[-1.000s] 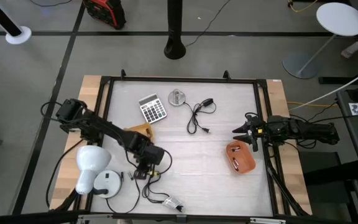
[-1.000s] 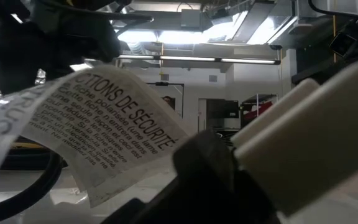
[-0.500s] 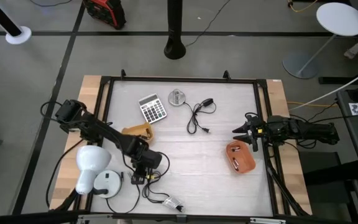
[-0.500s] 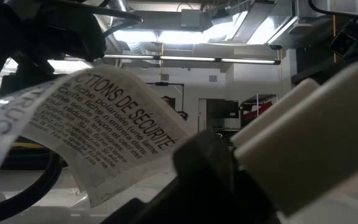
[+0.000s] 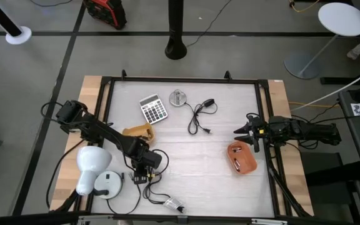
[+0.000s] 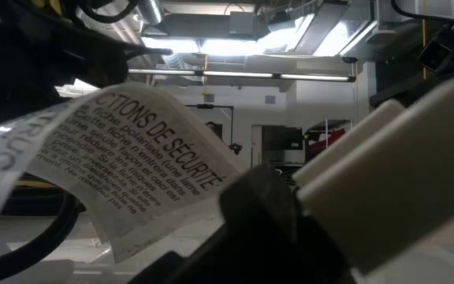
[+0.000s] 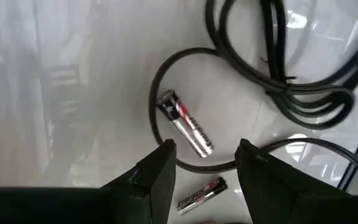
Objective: Sort batteries
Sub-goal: Put the silver battery into the orange bin
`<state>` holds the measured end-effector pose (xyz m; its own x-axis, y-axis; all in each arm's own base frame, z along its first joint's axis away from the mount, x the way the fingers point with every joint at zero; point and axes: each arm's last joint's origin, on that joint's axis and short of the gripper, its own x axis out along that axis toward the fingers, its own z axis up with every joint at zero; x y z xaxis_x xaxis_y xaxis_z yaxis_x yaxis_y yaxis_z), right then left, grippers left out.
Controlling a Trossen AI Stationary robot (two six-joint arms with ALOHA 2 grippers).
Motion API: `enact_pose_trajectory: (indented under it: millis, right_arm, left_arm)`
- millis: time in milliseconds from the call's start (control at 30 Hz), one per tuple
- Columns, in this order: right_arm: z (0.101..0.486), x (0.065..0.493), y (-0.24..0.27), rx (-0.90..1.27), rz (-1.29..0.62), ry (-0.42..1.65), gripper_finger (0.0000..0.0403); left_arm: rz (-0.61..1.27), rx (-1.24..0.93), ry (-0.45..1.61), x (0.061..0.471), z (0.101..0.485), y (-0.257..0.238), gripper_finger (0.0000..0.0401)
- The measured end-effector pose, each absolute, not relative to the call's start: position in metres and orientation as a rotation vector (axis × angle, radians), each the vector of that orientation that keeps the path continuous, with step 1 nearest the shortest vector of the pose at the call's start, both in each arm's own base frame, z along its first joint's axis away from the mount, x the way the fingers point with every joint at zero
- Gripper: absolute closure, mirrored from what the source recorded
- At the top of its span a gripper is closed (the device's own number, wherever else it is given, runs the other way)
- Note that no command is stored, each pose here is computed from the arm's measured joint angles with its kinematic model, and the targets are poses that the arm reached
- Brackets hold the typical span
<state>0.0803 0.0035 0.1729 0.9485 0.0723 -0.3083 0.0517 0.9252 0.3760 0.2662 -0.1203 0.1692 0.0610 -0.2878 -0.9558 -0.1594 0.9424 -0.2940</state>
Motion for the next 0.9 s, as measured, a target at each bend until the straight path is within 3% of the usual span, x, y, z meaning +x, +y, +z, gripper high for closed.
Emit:
enact_pose_trajectory:
  millis: [367,900]
  right_arm:
    - [0.173,0.08,0.003,0.391,0.01,0.324,0.0233]
    - [0.173,0.08,0.003,0.391,0.01,0.324,0.0233]
  left_arm:
    - [-0.042,-0.385,1.572,0.272,0.148,-0.123,0.0246]
    - [0.1,-0.405,1.541,0.273,0.146,-0.12,0.0246]
